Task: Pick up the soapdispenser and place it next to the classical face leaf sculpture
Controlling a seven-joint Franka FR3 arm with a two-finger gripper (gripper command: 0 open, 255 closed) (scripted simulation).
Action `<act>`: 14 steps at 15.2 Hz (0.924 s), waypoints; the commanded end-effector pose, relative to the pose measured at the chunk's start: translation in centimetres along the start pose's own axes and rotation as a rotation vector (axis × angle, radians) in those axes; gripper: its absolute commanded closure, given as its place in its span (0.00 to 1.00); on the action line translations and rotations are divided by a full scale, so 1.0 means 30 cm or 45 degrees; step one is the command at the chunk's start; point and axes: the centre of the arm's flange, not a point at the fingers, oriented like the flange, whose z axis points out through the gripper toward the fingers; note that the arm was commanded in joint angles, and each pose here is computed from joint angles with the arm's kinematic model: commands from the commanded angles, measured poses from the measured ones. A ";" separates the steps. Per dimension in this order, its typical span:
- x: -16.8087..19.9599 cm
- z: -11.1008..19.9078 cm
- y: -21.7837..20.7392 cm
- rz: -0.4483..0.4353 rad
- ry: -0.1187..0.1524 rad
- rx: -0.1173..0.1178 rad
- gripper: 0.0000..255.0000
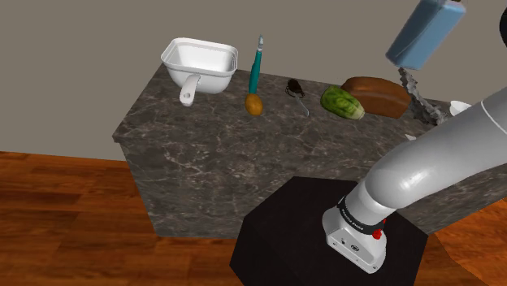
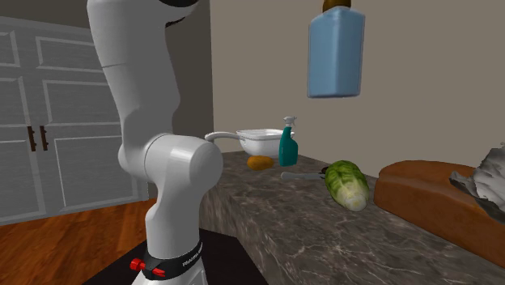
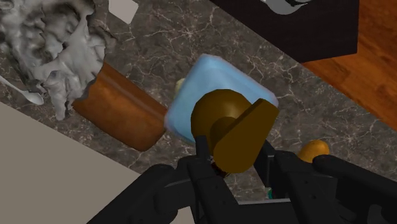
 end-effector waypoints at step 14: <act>-0.102 0.118 0.432 -0.004 0.000 -0.002 1.00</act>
